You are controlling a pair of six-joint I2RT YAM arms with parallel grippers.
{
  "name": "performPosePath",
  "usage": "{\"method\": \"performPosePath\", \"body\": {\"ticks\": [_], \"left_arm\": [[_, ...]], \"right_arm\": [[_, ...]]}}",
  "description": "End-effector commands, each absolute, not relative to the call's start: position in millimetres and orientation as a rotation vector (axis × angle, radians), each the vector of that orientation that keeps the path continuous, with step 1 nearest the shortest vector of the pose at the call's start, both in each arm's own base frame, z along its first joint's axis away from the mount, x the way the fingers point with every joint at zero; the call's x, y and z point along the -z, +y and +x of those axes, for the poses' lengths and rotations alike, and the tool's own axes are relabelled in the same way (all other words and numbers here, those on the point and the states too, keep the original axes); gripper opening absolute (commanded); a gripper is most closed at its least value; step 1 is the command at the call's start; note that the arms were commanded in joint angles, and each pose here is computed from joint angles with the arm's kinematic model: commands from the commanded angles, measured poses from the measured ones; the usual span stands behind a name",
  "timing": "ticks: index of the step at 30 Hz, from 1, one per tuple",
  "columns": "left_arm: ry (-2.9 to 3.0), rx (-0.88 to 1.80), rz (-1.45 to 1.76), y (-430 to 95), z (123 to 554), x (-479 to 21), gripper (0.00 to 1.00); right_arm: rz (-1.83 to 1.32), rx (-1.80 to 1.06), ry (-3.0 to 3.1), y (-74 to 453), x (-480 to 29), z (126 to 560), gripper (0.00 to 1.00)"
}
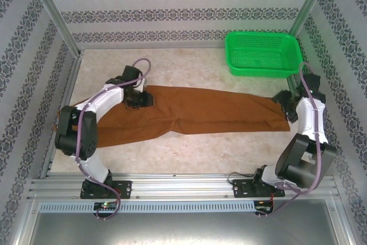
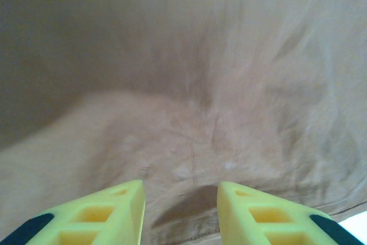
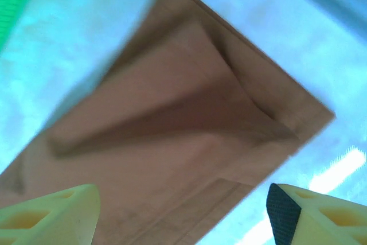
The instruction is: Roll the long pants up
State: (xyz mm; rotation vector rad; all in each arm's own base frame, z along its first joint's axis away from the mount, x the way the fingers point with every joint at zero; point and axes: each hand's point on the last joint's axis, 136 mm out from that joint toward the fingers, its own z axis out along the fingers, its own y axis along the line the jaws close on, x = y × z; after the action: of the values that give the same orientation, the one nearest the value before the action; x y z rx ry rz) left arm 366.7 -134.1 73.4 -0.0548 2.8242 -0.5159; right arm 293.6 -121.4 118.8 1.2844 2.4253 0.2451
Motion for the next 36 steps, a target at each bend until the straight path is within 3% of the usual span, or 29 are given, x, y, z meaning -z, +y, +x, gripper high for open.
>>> {"method": "performPosePath", "body": {"ticks": [1, 6, 17, 19, 20, 21, 22, 26, 31, 36], "left_arm": [[2.869, 0.585, -0.007, -153.7, 361.9, -46.6, 0.36], [2.923, 0.555, -0.02, -151.4, 361.6, -19.5, 0.34], [2.954, 0.517, -0.016, -146.2, 354.2, -8.6, 0.29], [2.951, 0.515, -0.014, -145.8, 354.7, -9.4, 0.25], [2.951, 0.507, -0.013, -145.0, 354.5, -9.6, 0.24], [2.952, 0.502, -0.011, -144.5, 354.4, -10.0, 0.23], [2.952, 0.493, -0.012, -143.4, 354.6, -10.8, 0.22], [2.926, 0.4, -0.029, -131.6, 357.0, -23.8, 0.18], [2.683, 0.187, -0.34, -69.7, 360.2, -98.6, 0.45], [2.288, 0.178, -0.947, 43.0, 316.1, -156.3, 0.63]], "right_arm": [[1.433, -0.477, 2.388, -112.7, -92.7, 290.7, 0.78], [1.54, -0.503, 2.327, -124.7, -75.7, 288.8, 0.78], [1.607, -0.474, 2.36, -139.2, -47.9, 303.8, 0.74], [1.602, -0.48, 2.367, -139.6, -45.8, 305.5, 0.6], [1.596, -0.482, 2.366, -140.0, -45.8, 306.2, 0.47], [1.595, -0.482, 2.365, -140.3, -46.0, 306.0, 0.28], [1.595, -0.476, 2.367, -141.0, -47.6, 305.1, 0.0], [1.563, -0.344, 2.314, -156.2, -75.4, 300.9, 0.0], [1.485, -0.307, 2.305, -162.4, -103.1, 306.8, 0.0], [1.481, -0.382, 2.306, -156.7, -90.9, 315.0, 0.0]]}}
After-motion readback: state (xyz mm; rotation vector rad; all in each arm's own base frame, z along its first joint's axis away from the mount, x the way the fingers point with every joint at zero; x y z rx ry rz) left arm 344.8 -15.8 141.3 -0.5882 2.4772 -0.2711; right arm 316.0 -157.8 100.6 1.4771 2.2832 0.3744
